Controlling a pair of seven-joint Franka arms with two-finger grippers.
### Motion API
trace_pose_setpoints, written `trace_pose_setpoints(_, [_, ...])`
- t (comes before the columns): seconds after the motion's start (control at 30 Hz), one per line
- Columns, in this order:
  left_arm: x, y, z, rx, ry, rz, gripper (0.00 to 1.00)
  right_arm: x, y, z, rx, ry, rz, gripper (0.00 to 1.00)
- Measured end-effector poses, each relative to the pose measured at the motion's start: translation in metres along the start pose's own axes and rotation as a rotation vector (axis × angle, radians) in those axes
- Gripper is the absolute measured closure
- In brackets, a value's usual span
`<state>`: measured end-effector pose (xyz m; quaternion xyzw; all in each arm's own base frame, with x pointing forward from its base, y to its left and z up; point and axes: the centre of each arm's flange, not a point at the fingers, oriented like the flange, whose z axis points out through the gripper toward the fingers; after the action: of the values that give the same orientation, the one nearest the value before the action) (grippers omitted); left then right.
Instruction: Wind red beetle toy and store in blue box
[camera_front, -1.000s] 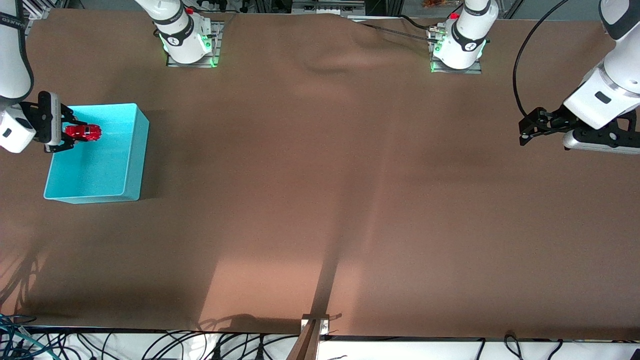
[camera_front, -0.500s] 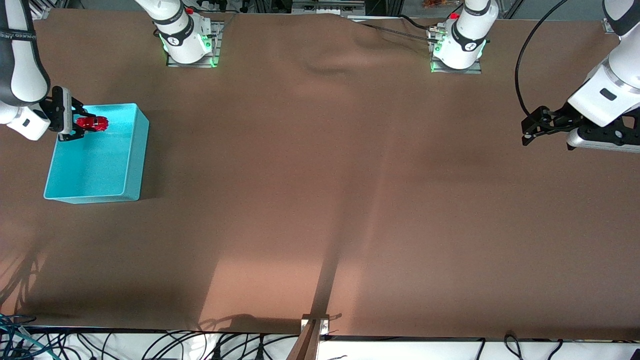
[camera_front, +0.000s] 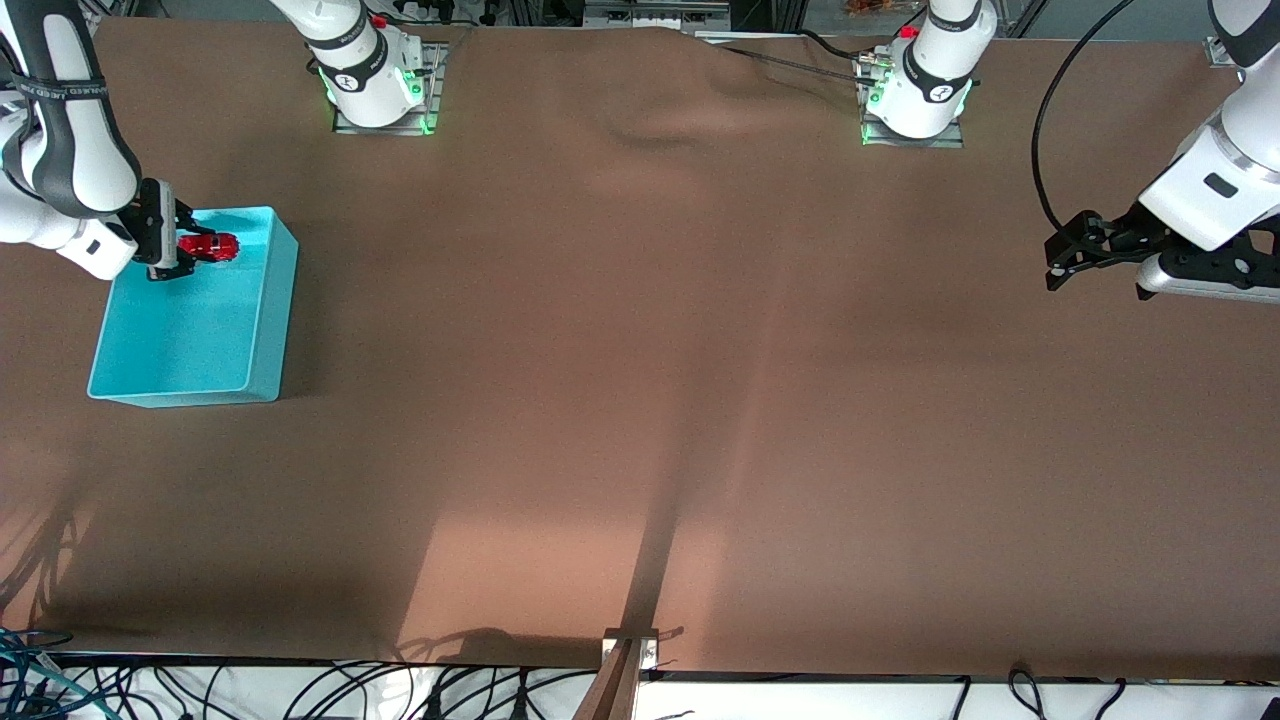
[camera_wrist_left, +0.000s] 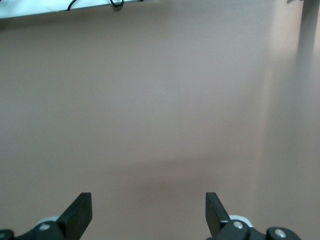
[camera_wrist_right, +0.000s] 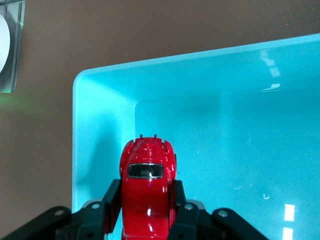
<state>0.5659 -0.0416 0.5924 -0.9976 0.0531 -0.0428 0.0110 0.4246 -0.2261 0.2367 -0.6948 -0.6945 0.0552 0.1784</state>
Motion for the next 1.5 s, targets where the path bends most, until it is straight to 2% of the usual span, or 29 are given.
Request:
trace_pose_setpoints(0.37, [0.000,0.001,0.001,0.000,-0.003,0.002,0.00,-0.010,0.001,0.021,0.031,0.002,0.019,0.54])
trace_pose_setpoints(0.5, [0.000,0.001,0.001,0.000,-0.004,0.001,0.00,-0.011,0.002,0.029,0.039,0.017,0.033,0.53])
trace_pose_setpoints(0.7, [0.001,0.002,0.004,-0.001,-0.009,0.001,0.00,-0.010,0.004,0.032,0.039,0.025,0.038,0.27])
trace_pose_setpoints(0.77, [0.001,0.002,0.003,-0.001,-0.007,0.001,0.00,-0.009,0.006,0.030,0.037,0.024,0.033,0.14])
trace_pose_setpoints(0.9, [0.002,0.002,-0.001,-0.001,0.002,-0.001,0.00,-0.004,0.014,0.019,0.042,0.027,0.014,0.00])
trace_pose_setpoints(1.03, [0.003,0.001,-0.007,-0.001,0.014,-0.004,0.00,0.013,0.032,-0.007,0.052,0.034,-0.031,0.00])
trace_pose_setpoints(1.23, [0.004,-0.002,-0.009,-0.018,0.018,-0.018,0.00,0.042,0.058,-0.065,0.027,0.026,-0.085,0.00])
trace_pose_setpoints(1.37, [0.004,-0.005,-0.009,-0.022,0.018,-0.026,0.00,0.060,0.064,-0.108,0.013,0.025,-0.038,0.00])
trace_pose_setpoints(1.5, [0.003,-0.007,-0.009,-0.022,0.018,-0.030,0.00,0.084,0.062,-0.153,0.019,0.030,0.082,0.00])
